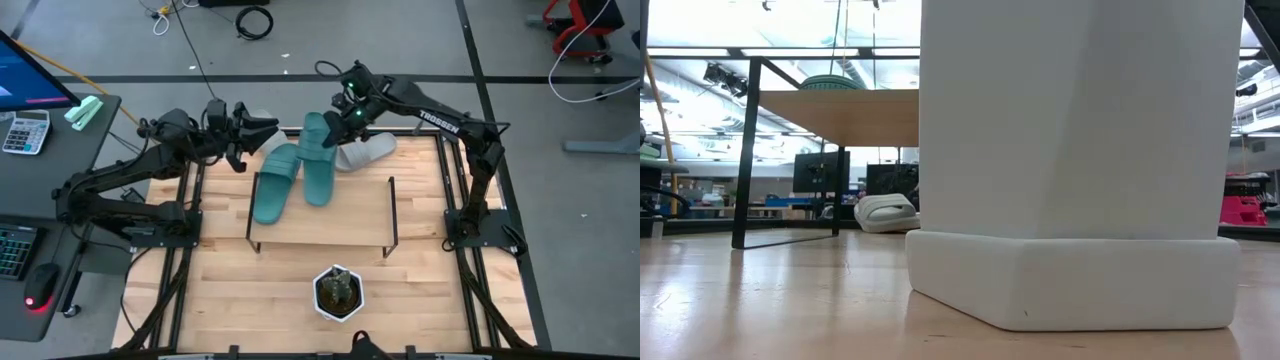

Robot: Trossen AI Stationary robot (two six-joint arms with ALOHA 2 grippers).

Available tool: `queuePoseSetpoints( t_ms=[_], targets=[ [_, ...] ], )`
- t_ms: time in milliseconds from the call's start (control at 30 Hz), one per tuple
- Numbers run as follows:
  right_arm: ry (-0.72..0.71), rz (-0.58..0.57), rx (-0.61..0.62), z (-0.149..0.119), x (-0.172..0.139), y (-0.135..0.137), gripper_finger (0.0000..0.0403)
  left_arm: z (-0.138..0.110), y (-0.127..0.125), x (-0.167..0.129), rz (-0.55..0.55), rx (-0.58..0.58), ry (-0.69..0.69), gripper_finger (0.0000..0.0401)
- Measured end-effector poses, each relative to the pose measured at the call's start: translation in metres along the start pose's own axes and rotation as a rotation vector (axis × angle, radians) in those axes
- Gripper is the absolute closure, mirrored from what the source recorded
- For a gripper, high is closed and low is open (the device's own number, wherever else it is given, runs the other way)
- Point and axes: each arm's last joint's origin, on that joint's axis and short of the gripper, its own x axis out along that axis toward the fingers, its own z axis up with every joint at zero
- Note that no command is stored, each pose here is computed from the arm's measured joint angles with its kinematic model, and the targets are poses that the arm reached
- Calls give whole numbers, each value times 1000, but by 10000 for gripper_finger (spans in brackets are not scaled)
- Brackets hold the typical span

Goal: Pick and place slides into the shelf
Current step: Put the green slipper on the shelf

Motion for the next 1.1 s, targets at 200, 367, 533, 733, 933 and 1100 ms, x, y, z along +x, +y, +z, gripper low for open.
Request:
queuePoseSetpoints(
  t_ms=[200, 367, 533, 733, 933, 1100],
  targets=[
    [1, 16, 32, -2, 10, -11, 320, 1, 1, -4, 19, 5, 23, 292],
    [-14, 65, 82, -5, 19, -25, 320, 6, 4, -11, 47, 9, 22, 294],
    [-81, 191, 111, -13, 19, -31, 320, 10, 7, -17, 73, 16, 20, 294],
    [-190, 329, 109, -26, -9, -28, 320, 11, 11, -18, 92, 18, 20, 294],
    [-147, 338, 155, -45, -1, -39, 320, 11, 11, -17, 93, 13, 20, 294],
    [-114, 400, 176, -45, 21, -46, 320, 11, 11, -17, 93, 12, 19, 294]
  ],
)
